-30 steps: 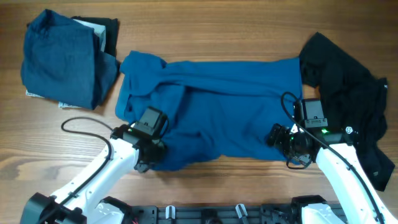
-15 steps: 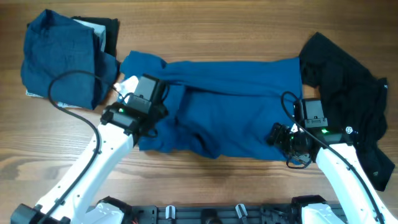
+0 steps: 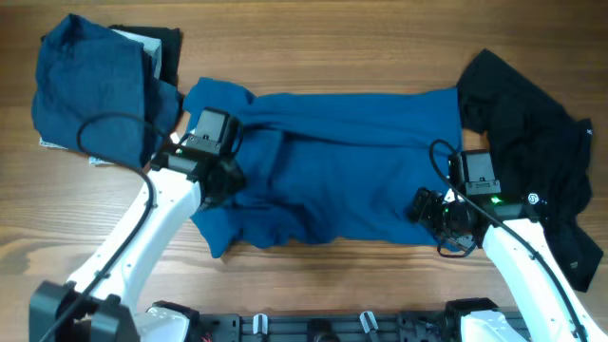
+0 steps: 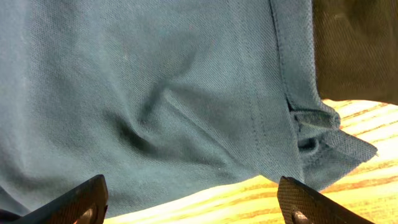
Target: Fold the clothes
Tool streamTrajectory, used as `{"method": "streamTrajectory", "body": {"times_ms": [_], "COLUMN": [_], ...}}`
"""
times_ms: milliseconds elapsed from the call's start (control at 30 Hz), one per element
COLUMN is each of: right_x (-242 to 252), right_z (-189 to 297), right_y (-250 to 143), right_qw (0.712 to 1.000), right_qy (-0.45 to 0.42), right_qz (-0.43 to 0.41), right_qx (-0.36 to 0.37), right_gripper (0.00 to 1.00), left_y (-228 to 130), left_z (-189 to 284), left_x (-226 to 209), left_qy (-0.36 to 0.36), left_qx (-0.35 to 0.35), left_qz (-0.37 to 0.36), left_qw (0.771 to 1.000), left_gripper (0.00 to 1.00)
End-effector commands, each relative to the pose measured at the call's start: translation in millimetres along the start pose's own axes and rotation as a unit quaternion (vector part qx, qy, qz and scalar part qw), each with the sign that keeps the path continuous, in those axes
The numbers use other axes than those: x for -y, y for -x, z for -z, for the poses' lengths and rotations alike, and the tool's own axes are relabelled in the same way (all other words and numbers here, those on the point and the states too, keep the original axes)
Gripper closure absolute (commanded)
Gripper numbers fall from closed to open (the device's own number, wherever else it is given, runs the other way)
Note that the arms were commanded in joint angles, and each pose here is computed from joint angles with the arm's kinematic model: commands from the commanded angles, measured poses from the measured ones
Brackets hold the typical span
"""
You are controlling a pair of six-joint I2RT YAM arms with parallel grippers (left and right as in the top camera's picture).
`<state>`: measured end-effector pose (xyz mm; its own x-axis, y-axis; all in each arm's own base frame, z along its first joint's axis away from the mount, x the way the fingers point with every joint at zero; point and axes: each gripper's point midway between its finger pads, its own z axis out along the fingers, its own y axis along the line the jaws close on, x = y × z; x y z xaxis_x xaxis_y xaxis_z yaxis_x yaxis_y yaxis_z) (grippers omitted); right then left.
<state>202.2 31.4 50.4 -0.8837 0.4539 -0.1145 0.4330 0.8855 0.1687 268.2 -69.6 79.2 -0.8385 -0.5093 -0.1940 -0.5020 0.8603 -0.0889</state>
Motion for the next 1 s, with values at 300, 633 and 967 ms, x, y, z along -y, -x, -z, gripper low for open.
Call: {"method": "streamTrajectory", "body": {"times_ms": [300, 633, 967], "right_x": [-4.3, -4.5, -5.1], "right_z": [-0.5, -0.4, -0.4], "right_y": [10.6, 11.3, 12.2], "right_qw": [1.000, 0.999, 0.999], "right_qy": [0.004, 0.005, 0.006], "right_qz": [0.018, 0.020, 0.022], "right_qx": [0.023, 0.024, 0.026], "right_gripper": [0.11, 0.11, 0.11], "left_y": [-63.4, -84.9, -68.9], "left_z": [17.2, -26.1, -36.6], "left_x": [-4.3, -30.9, -15.7], "left_qy": [-0.026, 0.033, 0.003], "left_qx": [-0.083, -0.106, -0.067], "left_qz": [-0.030, -0.010, -0.015], "left_qw": [0.996, 0.994, 0.998], "left_gripper": [0.25, 0.37, 0.96]}}
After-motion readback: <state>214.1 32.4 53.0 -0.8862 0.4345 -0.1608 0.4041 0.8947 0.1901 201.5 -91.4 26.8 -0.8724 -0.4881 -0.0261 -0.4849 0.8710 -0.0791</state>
